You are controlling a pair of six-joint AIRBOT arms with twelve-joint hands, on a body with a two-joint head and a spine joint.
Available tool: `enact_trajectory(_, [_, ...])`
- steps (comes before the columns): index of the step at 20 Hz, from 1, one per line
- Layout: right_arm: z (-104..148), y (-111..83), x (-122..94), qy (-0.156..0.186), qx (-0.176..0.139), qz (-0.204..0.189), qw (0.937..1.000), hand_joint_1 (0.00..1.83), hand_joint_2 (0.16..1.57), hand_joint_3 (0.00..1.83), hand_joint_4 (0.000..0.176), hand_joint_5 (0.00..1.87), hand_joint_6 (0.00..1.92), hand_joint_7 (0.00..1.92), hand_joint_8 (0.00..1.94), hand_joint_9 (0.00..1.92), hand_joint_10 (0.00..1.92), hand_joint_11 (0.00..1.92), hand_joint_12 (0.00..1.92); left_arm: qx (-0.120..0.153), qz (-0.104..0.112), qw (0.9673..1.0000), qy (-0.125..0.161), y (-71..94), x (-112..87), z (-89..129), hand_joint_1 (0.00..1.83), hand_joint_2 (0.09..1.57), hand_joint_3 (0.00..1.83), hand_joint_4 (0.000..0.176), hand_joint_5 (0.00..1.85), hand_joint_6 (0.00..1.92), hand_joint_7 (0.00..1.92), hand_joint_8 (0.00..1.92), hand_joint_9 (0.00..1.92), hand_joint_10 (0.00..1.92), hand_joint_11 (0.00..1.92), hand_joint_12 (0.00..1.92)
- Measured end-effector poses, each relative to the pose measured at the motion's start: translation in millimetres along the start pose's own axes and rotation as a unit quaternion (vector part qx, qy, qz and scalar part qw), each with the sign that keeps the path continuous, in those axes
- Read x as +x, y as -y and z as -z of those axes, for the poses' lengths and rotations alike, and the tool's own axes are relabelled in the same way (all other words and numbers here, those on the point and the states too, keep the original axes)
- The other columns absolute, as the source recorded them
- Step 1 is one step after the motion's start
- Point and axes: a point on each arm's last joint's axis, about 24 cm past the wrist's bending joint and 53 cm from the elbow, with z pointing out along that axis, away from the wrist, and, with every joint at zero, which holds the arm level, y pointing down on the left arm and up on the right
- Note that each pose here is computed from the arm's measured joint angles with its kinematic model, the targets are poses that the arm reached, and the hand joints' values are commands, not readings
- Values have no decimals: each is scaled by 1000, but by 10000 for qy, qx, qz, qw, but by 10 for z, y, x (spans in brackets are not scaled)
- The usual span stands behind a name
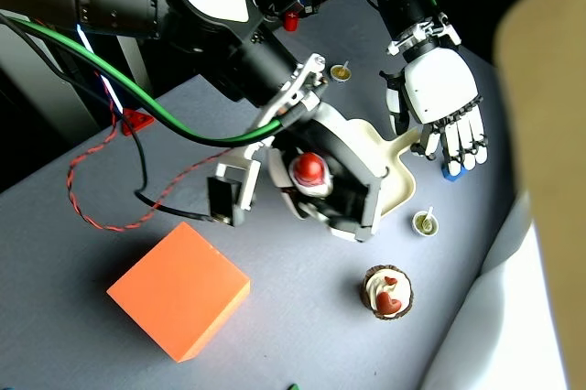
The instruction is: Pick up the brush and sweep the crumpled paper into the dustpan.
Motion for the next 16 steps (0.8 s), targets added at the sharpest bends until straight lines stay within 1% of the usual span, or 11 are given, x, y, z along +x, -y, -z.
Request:
enact_trajectory(1, [1, -25, -42, 116, -36, -38, 9999, 754, 1387, 2, 43, 1164, 1921, 1232, 1941, 1164, 1921, 959, 1921, -12, -4, 10000, 5, -14, -6, -2, 1150, 1078, 0, 0, 1068, 831, 347, 4, 222, 3, 165, 12])
enact_trajectory(2, [6, -62, -67, 182, -93, -94, 9997, 736, 1394, 4, 45, 1162, 1921, 1228, 1941, 1150, 1921, 938, 1921, -19, -4, 10000, 11, -20, -10, -2, 1131, 1080, 0, 0, 1064, 840, 355, 4, 223, 2, 166, 12])
enact_trajectory(5, [16, -153, -65, 248, -198, -284, 9991, 747, 1385, 0, 51, 1172, 1921, 1236, 1941, 1156, 1921, 962, 1921, -20, -4, 10000, 13, -20, -11, -2, 1125, 1084, 1, 0, 1054, 858, 336, 2, 207, 2, 169, 13])
enact_trajectory(7, [20, -162, -90, 393, -170, -415, 9982, 743, 1390, 0, 56, 1155, 1921, 1227, 1941, 1149, 1921, 954, 1921, -20, -4, 10000, 13, -20, -11, -2, 1138, 1079, 0, 0, 1065, 837, 360, 6, 226, 5, 173, 15])
enact_trajectory(8, [30, -155, -128, 538, -124, -552, 9969, 743, 1392, 1, 58, 1159, 1921, 1236, 1941, 1156, 1921, 937, 1921, -21, -3, 10000, 16, -20, -14, -3, 1139, 1080, 0, 0, 1064, 839, 349, 1, 223, 3, 173, 15])
enact_trajectory(11, [58, -144, -238, 875, -50, -572, 9945, 751, 1369, 0, 59, 1179, 1921, 1243, 1941, 1157, 1921, 949, 1921, -20, -2, 10000, 11, -20, -10, -2, 1140, 1083, 1, 0, 1054, 854, 351, 0, 225, 1, 162, 10])
enact_trajectory(13, [70, -142, -273, 1001, -16, -676, 9927, 765, 1380, 0, 62, 1141, 1921, 1216, 1941, 1138, 1921, 941, 1921, -20, 5, 10000, 8, -20, -9, -2, 1132, 1084, 0, 0, 1053, 858, 353, 0, 233, 2, 178, 17])
enact_trajectory(14, [73, -142, -265, 1012, -1, -847, 9913, 779, 1375, 0, 63, 1125, 1921, 1203, 1941, 1131, 1921, 949, 1921, -23, 12, 10000, 9, -22, -9, -2, 1123, 1085, 0, 0, 1050, 863, 342, 2, 220, 2, 174, 16])
enact_trajectory(16, [98, -130, -277, 1148, 89, -846, 9897, 771, 1373, 0, 65, 1151, 1921, 1235, 1941, 1169, 1921, 970, 1921, -29, 11, 10000, 3, -26, 1, -2, 1137, 1084, 0, 0, 1052, 859, 338, 1, 217, 1, 176, 17])
